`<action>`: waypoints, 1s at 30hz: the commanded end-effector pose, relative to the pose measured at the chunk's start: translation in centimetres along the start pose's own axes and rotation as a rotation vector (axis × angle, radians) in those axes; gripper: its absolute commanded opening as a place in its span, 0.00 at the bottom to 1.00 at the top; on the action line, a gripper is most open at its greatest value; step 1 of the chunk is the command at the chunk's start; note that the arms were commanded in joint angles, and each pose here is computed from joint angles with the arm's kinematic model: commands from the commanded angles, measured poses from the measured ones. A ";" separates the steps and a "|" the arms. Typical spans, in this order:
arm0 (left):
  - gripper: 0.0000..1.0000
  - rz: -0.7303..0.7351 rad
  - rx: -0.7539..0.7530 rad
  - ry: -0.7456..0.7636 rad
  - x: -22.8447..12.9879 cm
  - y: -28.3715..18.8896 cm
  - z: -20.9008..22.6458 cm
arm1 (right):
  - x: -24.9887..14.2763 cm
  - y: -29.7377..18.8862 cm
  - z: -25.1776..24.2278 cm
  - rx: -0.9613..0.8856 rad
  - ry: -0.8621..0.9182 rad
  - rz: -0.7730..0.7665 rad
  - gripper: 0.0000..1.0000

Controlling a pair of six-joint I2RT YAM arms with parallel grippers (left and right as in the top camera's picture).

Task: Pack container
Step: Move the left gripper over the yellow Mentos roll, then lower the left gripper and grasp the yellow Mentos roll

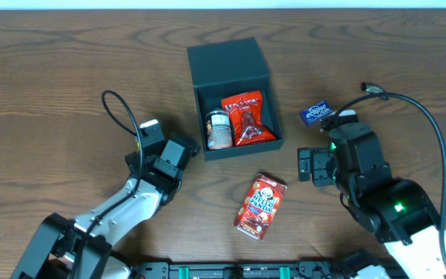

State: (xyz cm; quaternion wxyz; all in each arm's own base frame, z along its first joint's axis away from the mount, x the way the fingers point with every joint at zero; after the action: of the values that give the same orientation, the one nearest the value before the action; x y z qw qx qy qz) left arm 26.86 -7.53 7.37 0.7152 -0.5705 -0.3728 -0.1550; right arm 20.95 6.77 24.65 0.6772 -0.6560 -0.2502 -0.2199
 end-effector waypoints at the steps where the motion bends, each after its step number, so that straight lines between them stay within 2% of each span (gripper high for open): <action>1: 0.95 -0.005 0.040 0.012 0.2 0.5 0.8 | 0.0 0.2 0.2 -0.005 -0.009 0.005 0.99; 19: 0.95 0.023 -0.010 0.025 -0.3 1.4 0.0 | 0.0 0.6 0.2 -0.016 -0.012 0.017 0.99; 21: 1.00 0.020 -0.011 0.023 -0.2 1.4 0.0 | 0.0 0.6 0.2 -0.015 -0.012 0.017 0.99; 23: 0.88 0.016 -0.014 0.019 -0.1 1.4 -0.1 | 0.0 0.6 0.2 -0.015 -0.012 0.017 0.99; 26: 0.79 0.015 -0.013 0.019 -0.1 1.4 -0.1 | 0.0 0.6 0.2 -0.016 -0.012 0.017 0.99; 30: 0.73 0.013 -0.011 0.019 -0.1 1.4 -0.1 | 0.0 0.6 0.2 -0.015 -0.012 0.017 0.99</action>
State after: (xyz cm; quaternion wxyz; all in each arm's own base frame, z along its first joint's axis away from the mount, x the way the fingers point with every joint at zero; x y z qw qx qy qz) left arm 27.81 -7.40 6.61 0.7113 -0.5794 -0.3648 -0.1591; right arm 21.30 6.92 24.15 0.6764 -0.6620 -0.2439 -0.2117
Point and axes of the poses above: each gripper's point midway between its finger pads, its own y axis out along the fingers, its own z axis along the line the jaws close on, x = y × z, the point moved 6 cm from there along -y, back along the fingers, and after that the axes turned 3 degrees about y, right-handed, at the moved point
